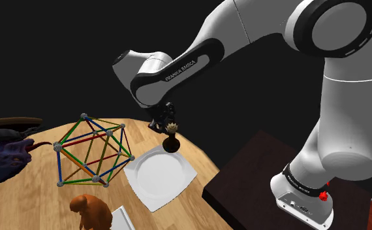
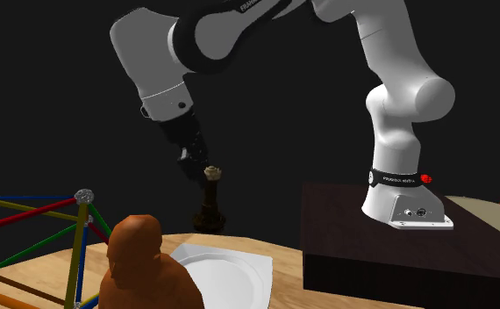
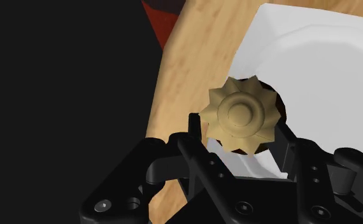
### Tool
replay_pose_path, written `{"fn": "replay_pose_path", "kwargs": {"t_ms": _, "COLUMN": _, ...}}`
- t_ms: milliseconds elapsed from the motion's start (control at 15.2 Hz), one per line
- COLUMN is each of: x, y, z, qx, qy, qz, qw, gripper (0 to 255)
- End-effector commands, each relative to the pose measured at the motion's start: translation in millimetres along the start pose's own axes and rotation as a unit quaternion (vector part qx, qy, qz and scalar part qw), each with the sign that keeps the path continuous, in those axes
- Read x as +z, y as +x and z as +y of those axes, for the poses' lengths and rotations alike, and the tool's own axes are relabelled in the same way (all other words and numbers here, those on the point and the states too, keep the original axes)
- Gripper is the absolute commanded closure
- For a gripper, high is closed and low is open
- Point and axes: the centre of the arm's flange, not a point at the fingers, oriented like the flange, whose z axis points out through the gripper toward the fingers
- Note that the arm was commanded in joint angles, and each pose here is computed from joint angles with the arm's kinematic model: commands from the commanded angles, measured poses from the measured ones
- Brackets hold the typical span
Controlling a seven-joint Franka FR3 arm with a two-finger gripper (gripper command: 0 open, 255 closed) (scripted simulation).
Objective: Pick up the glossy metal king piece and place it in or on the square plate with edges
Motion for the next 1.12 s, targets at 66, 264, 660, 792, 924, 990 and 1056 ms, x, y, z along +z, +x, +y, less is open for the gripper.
{"fn": "replay_pose_path", "kwargs": {"t_ms": 66, "x": -19.8, "y": -2.4, "z": -34.5, "qx": 0.001, "qy": 0.000, "qz": 0.000, "qw": 1.0000, "gripper": 255}}
{"fn": "replay_pose_path", "kwargs": {"t_ms": 264, "x": -39.8, "y": -5.9, "z": -68.5, "qx": 0.001, "qy": 0.000, "qz": 0.000, "qw": 1.0000, "gripper": 255}}
{"fn": "replay_pose_path", "kwargs": {"t_ms": 660, "x": -21.3, "y": 1.0, "z": -85.2, "qx": 0.001, "qy": 0.000, "qz": 0.000, "qw": 1.0000, "gripper": 255}}
{"fn": "replay_pose_path", "kwargs": {"t_ms": 792, "x": -11.6, "y": 4.2, "z": -88.0, "qx": 0.001, "qy": 0.000, "qz": 0.000, "qw": 1.0000, "gripper": 255}}
{"fn": "replay_pose_path", "kwargs": {"t_ms": 924, "x": -2.0, "y": 7.4, "z": -90.9, "qx": 0.001, "qy": 0.000, "qz": 0.000, "qw": 1.0000, "gripper": 255}}
{"fn": "replay_pose_path", "kwargs": {"t_ms": 990, "x": 2.8, "y": 9.0, "z": -92.4, "qx": 0.001, "qy": 0.000, "qz": 0.000, "qw": 1.0000, "gripper": 255}}
{"fn": "replay_pose_path", "kwargs": {"t_ms": 1056, "x": 7.6, "y": 10.6, "z": -93.8, "qx": 0.001, "qy": 0.000, "qz": 0.000, "qw": 1.0000, "gripper": 255}}
